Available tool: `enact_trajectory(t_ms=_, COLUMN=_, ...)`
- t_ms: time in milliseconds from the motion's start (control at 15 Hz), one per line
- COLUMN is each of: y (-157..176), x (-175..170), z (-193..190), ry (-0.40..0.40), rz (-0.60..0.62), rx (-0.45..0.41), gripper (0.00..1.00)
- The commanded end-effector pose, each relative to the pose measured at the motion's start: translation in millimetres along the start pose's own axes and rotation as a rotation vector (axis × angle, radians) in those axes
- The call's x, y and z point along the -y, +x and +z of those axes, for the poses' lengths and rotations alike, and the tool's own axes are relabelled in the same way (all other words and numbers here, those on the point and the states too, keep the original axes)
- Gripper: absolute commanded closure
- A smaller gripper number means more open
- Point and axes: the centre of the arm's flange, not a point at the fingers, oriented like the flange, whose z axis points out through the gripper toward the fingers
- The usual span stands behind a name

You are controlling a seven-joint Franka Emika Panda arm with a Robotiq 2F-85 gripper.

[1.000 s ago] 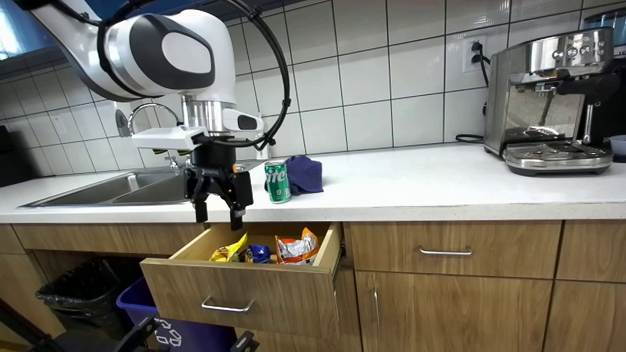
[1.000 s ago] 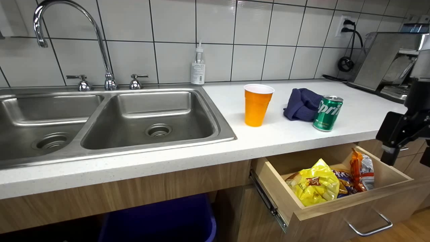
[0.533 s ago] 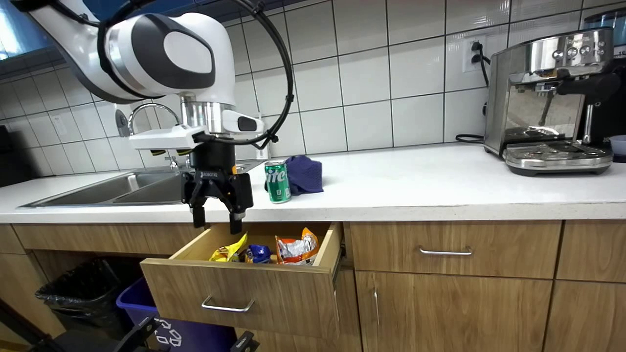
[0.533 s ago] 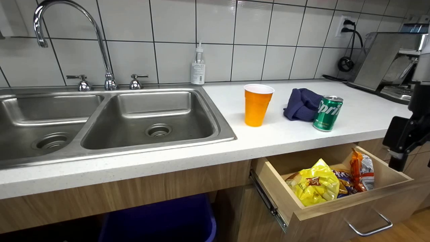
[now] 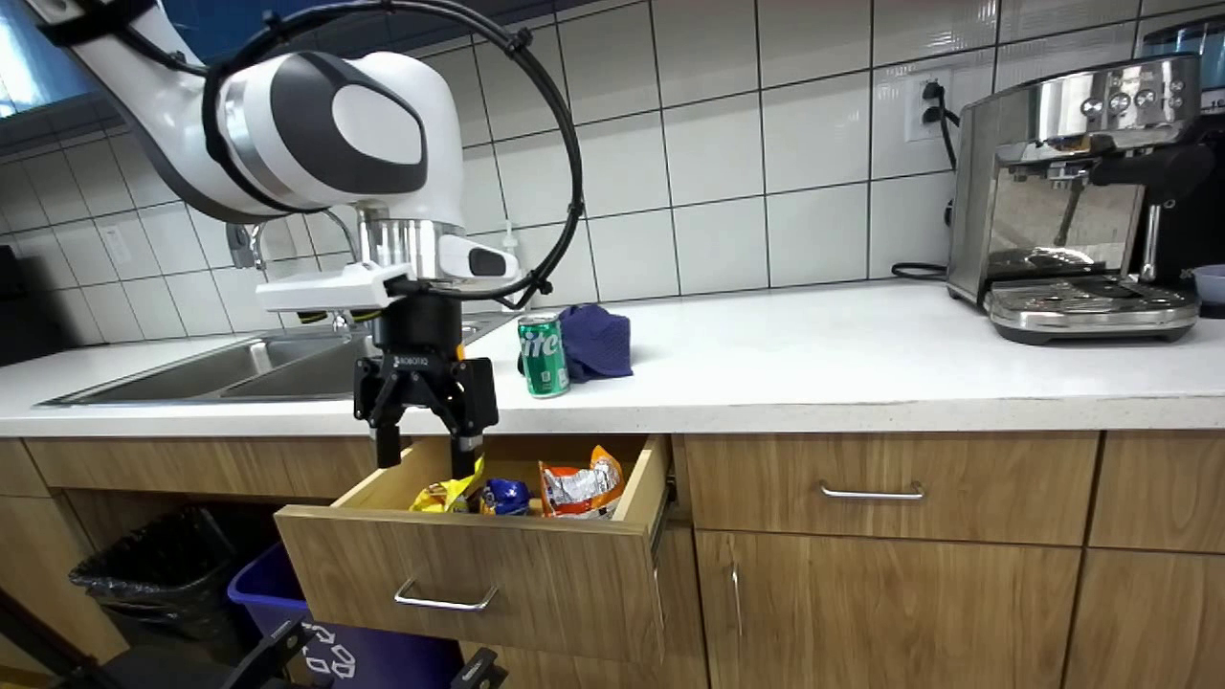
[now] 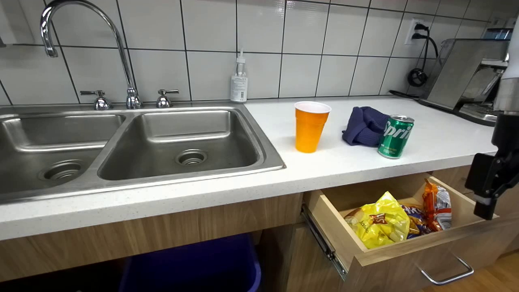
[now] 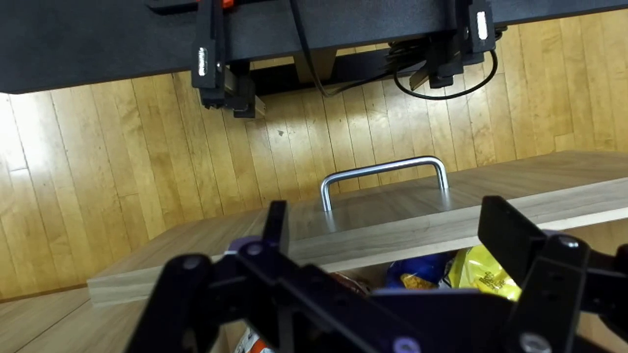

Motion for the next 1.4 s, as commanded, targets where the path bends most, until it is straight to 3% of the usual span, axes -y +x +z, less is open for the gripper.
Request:
enact_trajectory(t_ms=0, y=-41.4, x=-5.0, z=38.4, ry=-0.004, rz=-0.021, rx=0.019, gripper=0.00)
enact_trajectory(t_ms=600, y=-38.6, x=-8.0, z=77.7, ry=-0.020, rz=-0.025, rx=0.078, gripper=0.00)
enact_trajectory(t_ms=1333, y=-32.5, x=-4.5, z=105.2, ry=-0.025, rz=-0.086, rx=0.064, gripper=0.00)
